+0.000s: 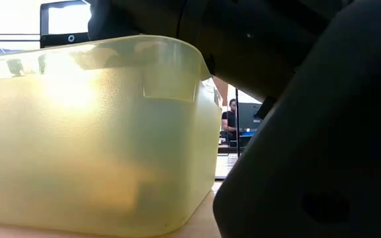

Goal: Pick & Place Office Desk Supplies
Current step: Put the large yellow crayon box into the yellow bin

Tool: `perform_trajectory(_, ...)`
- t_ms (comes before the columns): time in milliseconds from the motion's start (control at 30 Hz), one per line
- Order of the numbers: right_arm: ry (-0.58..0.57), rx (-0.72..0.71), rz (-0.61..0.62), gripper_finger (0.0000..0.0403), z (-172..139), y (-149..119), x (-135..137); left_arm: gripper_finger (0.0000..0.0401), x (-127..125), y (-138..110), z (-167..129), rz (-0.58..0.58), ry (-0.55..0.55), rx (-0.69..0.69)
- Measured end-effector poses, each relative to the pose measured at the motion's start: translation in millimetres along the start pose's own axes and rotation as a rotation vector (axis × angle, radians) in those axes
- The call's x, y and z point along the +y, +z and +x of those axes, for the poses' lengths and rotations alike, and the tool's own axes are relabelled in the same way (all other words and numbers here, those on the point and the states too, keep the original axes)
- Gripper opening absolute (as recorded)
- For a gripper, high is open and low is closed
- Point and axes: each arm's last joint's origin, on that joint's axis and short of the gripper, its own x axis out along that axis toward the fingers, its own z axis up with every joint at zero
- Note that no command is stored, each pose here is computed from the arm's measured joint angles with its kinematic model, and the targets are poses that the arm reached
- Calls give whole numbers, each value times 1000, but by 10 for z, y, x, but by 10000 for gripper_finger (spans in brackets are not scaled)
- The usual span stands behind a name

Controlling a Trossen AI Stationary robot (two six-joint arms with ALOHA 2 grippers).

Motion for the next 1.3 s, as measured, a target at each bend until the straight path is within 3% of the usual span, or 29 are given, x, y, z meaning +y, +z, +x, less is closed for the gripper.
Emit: perform_trajectory(1300,1,-71,-85,63,104,170,38,194,76,-43,17,-8,6,9)
